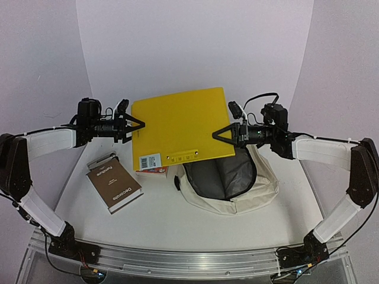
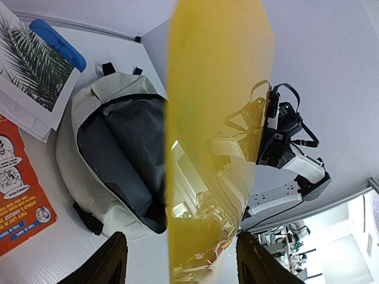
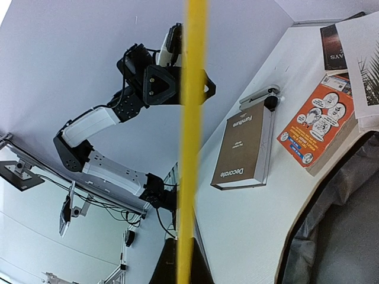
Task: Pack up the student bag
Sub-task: Pick up the files from the center of the board.
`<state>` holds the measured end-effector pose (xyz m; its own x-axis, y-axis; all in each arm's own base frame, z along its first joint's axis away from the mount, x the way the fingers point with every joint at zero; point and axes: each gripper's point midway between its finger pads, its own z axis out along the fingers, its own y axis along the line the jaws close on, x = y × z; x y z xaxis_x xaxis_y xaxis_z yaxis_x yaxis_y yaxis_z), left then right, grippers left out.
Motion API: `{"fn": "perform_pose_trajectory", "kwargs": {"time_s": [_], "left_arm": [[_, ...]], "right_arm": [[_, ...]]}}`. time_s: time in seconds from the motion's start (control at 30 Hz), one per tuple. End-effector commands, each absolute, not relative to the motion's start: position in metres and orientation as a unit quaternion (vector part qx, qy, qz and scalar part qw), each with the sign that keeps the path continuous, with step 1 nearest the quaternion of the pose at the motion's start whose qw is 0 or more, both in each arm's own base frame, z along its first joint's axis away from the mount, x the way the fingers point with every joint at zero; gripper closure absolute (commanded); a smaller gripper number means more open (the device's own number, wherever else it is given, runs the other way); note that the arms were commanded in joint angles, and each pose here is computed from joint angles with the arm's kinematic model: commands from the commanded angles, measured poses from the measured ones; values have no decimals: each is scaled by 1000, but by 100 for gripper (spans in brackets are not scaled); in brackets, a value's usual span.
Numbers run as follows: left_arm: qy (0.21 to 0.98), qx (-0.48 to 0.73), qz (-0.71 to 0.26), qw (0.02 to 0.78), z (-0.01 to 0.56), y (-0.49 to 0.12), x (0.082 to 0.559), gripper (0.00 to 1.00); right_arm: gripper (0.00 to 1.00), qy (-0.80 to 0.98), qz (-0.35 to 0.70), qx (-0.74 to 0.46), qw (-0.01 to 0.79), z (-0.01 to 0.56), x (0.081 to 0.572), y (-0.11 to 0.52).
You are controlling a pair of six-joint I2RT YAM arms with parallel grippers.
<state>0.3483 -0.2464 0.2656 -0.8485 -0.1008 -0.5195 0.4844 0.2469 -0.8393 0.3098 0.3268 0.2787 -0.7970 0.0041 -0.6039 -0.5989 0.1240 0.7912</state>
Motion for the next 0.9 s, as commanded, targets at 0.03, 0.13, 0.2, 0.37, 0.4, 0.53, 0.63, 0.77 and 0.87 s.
{"fn": "perform_pose_trajectory", "kwargs": {"time_s": [0.03, 0.13, 0.2, 0.37, 0.4, 0.53, 0.63, 0.77, 0.87], "left_arm": [[723, 144, -626, 254, 285, -247, 336, 49], [720, 141, -628, 261, 287, -245, 331, 57], [718, 140, -629, 264, 289, -244, 329, 67], [717, 137, -631, 262, 290, -243, 326, 84], [717, 138, -631, 263, 291, -243, 326, 87], [715, 137, -633, 265, 292, -243, 325, 98], [715, 128, -631, 272, 291, -242, 328, 100], [724, 93, -625, 275, 288, -238, 333, 100], [742, 49, -609, 276, 274, -232, 338, 100]], "right_arm": [[100, 678, 637, -234, 283, 311, 309, 326], [100, 687, 633, -215, 285, 306, 318, 327], [100, 690, 634, -209, 280, 302, 322, 329], [100, 694, 634, -202, 274, 295, 325, 331], [100, 695, 634, -201, 274, 294, 326, 331], [95, 701, 630, -193, 273, 288, 328, 330], [78, 710, 625, -175, 274, 280, 335, 330], [50, 719, 614, -150, 289, 276, 341, 324], [27, 725, 600, -133, 311, 277, 343, 315]]}}
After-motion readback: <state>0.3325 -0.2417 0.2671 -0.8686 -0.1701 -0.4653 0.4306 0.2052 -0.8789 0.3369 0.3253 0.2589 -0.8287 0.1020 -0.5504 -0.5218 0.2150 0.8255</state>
